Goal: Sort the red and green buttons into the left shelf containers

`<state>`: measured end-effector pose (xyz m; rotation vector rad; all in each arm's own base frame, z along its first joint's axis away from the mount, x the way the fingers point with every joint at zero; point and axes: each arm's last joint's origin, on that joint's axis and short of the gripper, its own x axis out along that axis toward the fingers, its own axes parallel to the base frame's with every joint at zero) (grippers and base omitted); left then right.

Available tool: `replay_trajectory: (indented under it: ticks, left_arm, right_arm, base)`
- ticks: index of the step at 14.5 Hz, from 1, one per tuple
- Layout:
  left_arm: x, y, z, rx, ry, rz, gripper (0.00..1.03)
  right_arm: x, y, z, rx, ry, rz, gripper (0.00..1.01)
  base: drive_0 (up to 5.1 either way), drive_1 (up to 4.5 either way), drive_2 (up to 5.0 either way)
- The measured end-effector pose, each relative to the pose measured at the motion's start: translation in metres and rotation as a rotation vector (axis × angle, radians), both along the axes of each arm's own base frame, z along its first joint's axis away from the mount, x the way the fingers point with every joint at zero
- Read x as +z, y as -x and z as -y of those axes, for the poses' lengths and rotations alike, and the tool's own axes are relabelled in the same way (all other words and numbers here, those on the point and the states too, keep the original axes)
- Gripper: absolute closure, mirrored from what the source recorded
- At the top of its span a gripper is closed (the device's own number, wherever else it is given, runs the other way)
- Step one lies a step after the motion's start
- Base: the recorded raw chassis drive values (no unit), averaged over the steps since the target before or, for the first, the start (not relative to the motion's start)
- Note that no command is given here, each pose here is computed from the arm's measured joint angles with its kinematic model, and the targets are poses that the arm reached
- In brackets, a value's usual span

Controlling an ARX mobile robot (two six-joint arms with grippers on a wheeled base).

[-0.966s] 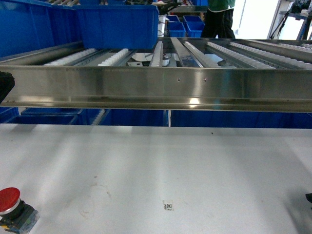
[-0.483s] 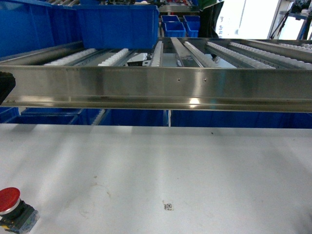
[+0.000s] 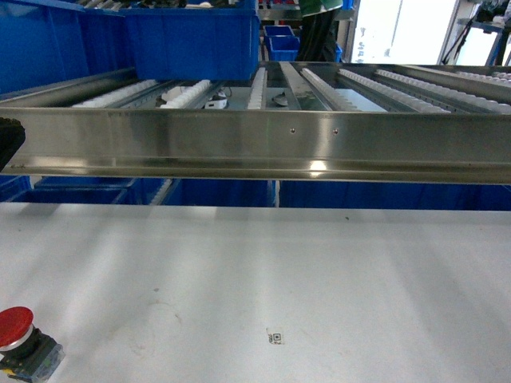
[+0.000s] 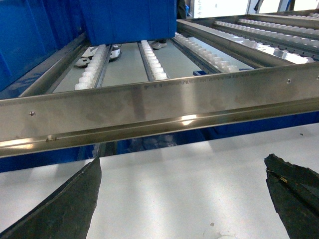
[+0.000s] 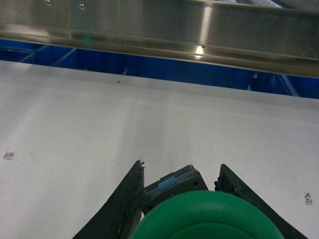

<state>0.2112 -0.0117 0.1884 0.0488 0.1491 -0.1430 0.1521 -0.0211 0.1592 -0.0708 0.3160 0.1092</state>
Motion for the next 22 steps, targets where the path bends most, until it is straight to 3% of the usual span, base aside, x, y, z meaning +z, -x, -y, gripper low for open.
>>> replay_trajectory:
  ticks: [2,4,7,8,9,11,13,16,22]
  left_arm:
    - [0.000,0.000,0.000,0.000,0.000,0.000,0.05]
    - [0.000,0.000,0.000,0.002,-0.001,-0.001,0.05]
    - [-0.011,0.002,0.001,0.111,-0.027,-0.034,0.05]
    - [-0.029,-0.002,-0.001,0.177,-0.015,-0.132,0.05]
    - [-0.044,-0.005,-0.001,0.199,0.010,-0.214,0.05]
    - [-0.065,-0.007,0.005,0.178,0.038,-0.344,0.05]
    - [-0.079,-0.009,0.008,0.192,0.026,-0.416,0.05]
    - [-0.092,-0.011,0.013,0.215,0.007,-0.487,0.05]
    - [-0.114,-0.011,0.023,0.213,0.020,-0.564,0.05]
  right_arm:
    - [-0.001,0.023,-0.012,0.048,0.008,0.049,0.64]
    - [-0.001,0.026,-0.014,0.052,0.013,0.070,0.64]
    - [-0.002,0.026,-0.014,0.050,0.012,0.064,0.64]
    - [-0.001,0.026,-0.014,0.050,0.013,0.064,0.64]
    - [-0.001,0.026,-0.014,0.050,0.013,0.064,0.64]
    - [-0.001,0.026,-0.014,0.050,0.013,0.064,0.64]
    - [-0.001,0.026,-0.014,0.050,0.013,0.064,0.64]
    - [-0.001,0.026,-0.014,0.050,0.013,0.064,0.64]
    - [-0.001,0.026,-0.014,0.049,0.012,0.064,0.64]
  base:
    - [0.0,0.00,0.0]
    - [0.0,0.00,0.0]
    - [0.0,0.00,0.0]
    - [0.0,0.00,0.0]
    - [0.0,0.00,0.0]
    - [0.0,0.00,0.0]
    - [0.0,0.00,0.0]
    - [0.0,0.00,0.0]
    - [0.0,0.00,0.0]
